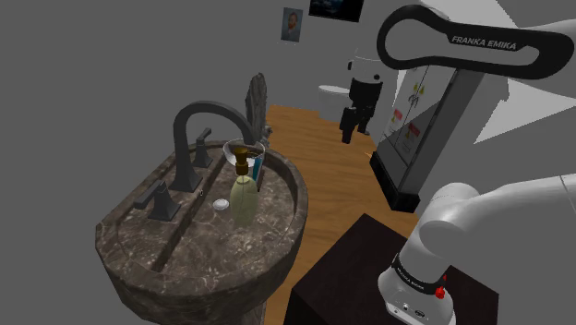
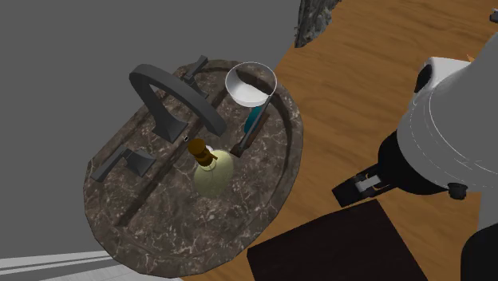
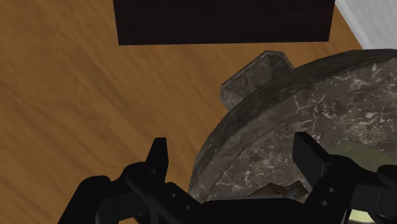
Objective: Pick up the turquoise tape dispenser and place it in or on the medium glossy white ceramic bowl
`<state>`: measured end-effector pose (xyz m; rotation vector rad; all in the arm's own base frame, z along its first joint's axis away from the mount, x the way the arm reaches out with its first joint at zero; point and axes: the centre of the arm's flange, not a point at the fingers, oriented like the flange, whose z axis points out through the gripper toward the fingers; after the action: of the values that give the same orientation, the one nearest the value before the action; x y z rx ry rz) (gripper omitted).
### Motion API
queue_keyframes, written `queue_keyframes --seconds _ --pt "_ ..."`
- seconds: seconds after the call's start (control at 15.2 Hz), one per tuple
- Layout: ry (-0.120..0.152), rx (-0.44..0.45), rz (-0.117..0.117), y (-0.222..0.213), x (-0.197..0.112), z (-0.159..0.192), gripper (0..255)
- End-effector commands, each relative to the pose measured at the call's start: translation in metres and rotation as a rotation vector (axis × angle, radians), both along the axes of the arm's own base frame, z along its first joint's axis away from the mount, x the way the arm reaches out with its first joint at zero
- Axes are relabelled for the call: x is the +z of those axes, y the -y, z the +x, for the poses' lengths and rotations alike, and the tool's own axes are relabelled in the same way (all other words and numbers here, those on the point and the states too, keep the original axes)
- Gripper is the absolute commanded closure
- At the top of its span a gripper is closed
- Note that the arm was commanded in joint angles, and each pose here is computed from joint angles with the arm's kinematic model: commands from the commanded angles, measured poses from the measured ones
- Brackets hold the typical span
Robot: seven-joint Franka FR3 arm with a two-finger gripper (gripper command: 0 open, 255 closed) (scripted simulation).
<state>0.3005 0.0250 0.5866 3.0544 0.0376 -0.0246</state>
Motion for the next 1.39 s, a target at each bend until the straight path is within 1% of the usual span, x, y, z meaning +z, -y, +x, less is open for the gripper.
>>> queue_keyframes --seconds 0.0,0.66,1.32 --pt "0.000 0.000 0.000 0.000 0.000 0.000 0" --pt "0.085 -0.135 0.027 -0.044 -0.086 0.077 0" --pt "0.170 -0.270 0.054 -0.078 -0.163 0.166 0"
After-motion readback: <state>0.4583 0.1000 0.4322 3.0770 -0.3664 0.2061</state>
